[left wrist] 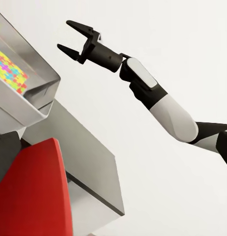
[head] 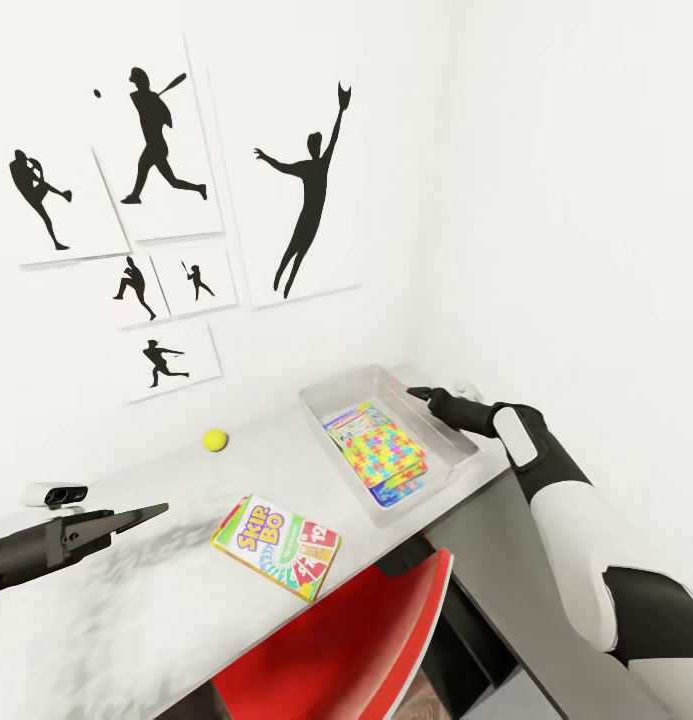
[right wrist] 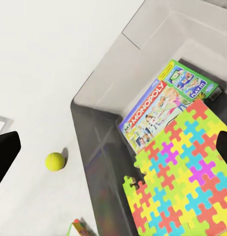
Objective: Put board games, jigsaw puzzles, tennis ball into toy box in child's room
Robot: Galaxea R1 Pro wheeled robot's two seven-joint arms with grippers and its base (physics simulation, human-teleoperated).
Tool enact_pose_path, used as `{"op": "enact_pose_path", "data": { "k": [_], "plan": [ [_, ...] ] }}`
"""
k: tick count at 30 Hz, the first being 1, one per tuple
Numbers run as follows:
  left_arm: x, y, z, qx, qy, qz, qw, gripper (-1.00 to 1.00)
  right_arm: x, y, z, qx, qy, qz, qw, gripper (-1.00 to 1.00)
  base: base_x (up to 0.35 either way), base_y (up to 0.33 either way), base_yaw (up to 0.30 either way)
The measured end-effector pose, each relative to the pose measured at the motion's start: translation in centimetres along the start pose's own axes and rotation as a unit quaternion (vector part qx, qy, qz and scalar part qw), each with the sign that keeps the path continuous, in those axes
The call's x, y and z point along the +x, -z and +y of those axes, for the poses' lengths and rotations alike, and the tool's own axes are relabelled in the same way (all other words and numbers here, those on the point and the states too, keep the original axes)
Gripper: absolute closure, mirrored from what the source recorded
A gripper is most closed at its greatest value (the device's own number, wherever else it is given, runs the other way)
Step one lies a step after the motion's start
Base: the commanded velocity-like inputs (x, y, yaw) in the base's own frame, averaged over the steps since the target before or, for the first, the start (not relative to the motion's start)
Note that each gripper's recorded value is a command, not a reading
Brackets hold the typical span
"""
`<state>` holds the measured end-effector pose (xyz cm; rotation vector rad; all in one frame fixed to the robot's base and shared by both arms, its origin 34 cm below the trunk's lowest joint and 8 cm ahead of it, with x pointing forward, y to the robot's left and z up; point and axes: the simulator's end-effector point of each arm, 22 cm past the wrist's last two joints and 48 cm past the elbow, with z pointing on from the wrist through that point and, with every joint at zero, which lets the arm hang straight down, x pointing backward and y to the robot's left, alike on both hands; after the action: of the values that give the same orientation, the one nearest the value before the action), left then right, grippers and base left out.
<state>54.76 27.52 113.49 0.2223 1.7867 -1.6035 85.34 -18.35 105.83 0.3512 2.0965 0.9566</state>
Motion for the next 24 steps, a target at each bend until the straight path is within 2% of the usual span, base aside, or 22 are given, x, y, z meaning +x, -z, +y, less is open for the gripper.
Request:
{"op": "enact_pose_path", "data": {
  "k": [13, 15, 19, 24],
  "plan": [
    [0.0, 0.0, -0.1, 0.000, -0.001, 0.000, 1.0000, -1.00, -0.3, 0.3, 0.5, -0.008, 0.001, -0.002, 1.0000, -1.00, 0.000, 0.000, 0.000],
    [-0.1, 0.0, -0.2, 0.000, -0.002, 0.000, 1.0000, -1.00, -0.5, 0.5, 1.1, -0.014, 0.003, 0.000, 0.9999, -1.00, 0.000, 0.000, 0.000],
    [-0.2, 0.0, -0.4, 0.001, -0.005, -0.001, 1.0000, -1.00, -2.2, 1.6, 4.1, -0.044, 0.018, -0.008, 0.9988, -1.00, -0.021, 0.004, 0.000],
    [-0.3, 0.1, -0.7, 0.003, -0.008, -0.002, 1.0000, -1.00, -3.0, 2.2, 5.4, -0.056, 0.025, -0.015, 0.9980, -1.00, -0.171, 0.080, 0.000]
  ]
}}
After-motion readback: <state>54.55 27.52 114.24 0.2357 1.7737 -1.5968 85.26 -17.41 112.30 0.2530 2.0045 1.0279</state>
